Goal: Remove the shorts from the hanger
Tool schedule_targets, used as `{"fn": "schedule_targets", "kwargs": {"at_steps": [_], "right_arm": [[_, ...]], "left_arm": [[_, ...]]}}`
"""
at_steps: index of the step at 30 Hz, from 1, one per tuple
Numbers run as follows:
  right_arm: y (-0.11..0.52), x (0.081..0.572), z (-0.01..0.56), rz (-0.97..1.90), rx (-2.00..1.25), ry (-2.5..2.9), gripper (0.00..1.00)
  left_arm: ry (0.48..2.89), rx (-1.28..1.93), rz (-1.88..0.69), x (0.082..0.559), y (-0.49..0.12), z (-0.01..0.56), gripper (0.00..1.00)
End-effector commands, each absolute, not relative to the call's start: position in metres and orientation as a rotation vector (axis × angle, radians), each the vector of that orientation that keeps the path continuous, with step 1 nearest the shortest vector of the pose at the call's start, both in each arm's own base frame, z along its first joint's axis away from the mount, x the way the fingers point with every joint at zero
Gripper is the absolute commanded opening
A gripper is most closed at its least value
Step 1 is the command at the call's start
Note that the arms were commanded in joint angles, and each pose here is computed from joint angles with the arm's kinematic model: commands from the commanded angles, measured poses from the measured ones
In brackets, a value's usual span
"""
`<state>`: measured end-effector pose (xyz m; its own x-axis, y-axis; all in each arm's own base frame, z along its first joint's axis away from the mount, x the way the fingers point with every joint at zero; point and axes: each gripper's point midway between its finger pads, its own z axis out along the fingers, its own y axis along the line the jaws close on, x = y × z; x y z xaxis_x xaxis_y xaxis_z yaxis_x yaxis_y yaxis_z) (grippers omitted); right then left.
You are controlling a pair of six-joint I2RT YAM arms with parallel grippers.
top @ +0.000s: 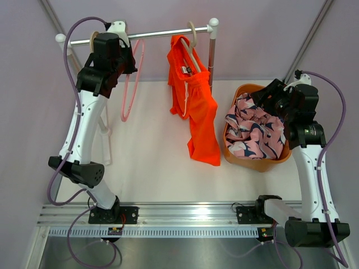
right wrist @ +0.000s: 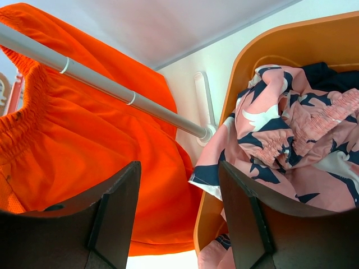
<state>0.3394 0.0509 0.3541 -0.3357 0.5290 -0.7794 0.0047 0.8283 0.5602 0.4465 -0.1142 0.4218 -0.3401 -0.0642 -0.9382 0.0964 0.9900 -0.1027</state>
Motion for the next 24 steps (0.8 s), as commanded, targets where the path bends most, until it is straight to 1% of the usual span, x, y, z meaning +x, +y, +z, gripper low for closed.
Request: {"fn": "schedule_targets", "kwargs": {"at_steps": [1, 5, 6, 8, 9, 12, 18, 24], "right_arm": [[0.055, 0.332, 0.374, 0.569, 0.351, 1.808, 0.66], [0.057, 0.326, 0.374, 0.573, 0.342, 1.814, 0.66], [0.056, 0.325, 0.373, 0.567, 0.34, 1.816, 0.66], [0.053, 0.322, 0.367, 0.543, 0.345, 1.827, 0.66], [0.052, 0.32, 0.364, 0.536, 0.347, 1.832, 0.67], [0.052, 0.313, 0.351, 0.53, 0.345, 1.865, 0.67], [0.056, 0.29, 0.32, 0.54, 0.341, 1.933, 0.68], [0.061, 0.279, 0.281, 0.568, 0.358, 2.015, 0.69]], "left_arm": [[1.799, 0.014, -0.201, 0.427, -0.107, 0.462, 0.21], [1.76, 0.021, -0.214, 0.411, -0.105, 0.476, 0.31], [1.752, 0.023, -0.218, 0.407, -0.104, 0.479, 0.39], [1.727, 0.031, -0.228, 0.398, -0.103, 0.489, 0.43], [1.719, 0.031, -0.231, 0.395, -0.102, 0.492, 0.48], [1.694, 0.036, -0.241, 0.383, -0.1, 0.503, 0.54], [1.615, 0.002, -0.233, 0.352, -0.086, 0.53, 0.54], [1.502, -0.023, -0.274, 0.317, -0.079, 0.563, 0.54]]}}
